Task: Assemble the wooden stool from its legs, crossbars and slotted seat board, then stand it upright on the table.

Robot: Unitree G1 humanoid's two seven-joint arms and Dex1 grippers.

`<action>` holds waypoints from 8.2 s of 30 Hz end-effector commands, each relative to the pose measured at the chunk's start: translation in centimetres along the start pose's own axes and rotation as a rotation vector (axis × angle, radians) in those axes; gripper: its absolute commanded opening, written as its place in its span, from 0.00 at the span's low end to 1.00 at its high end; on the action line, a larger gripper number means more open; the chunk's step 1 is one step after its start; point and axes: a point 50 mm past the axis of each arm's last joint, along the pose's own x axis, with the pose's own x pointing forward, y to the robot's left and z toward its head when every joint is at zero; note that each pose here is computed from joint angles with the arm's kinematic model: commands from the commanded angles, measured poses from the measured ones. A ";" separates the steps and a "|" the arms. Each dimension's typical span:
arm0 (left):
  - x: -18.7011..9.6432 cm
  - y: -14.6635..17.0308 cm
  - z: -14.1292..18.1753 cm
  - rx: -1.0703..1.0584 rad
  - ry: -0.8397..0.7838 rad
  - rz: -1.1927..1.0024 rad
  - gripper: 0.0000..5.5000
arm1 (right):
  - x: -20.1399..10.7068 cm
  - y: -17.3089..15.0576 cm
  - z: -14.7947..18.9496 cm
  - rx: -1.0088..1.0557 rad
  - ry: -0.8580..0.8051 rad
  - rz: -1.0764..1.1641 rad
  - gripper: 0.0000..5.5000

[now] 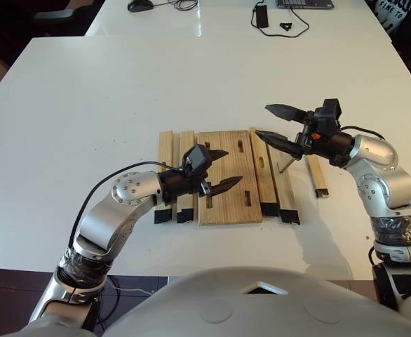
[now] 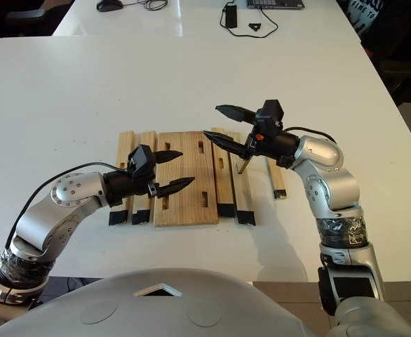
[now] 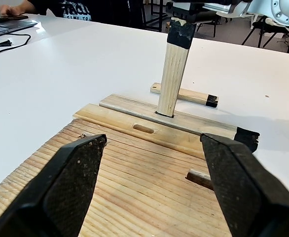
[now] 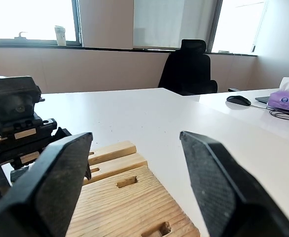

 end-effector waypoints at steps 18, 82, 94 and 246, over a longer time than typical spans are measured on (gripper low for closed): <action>-0.5 0.3 -0.4 -0.012 0.009 0.052 0.64 | -7.7 3.7 -7.4 0.071 0.592 0.233 0.59; -0.8 1.1 -0.2 -0.052 -0.029 0.151 0.64 | -6.2 0.5 -4.2 0.134 0.183 -0.475 0.37; -2.0 1.0 7.6 -0.457 -0.565 -0.192 0.82 | -2.5 3.1 3.6 0.253 -0.100 0.141 0.37; -6.0 3.6 -0.3 0.157 0.179 -0.103 0.61 | -6.1 1.4 -5.2 0.228 0.206 -0.174 0.58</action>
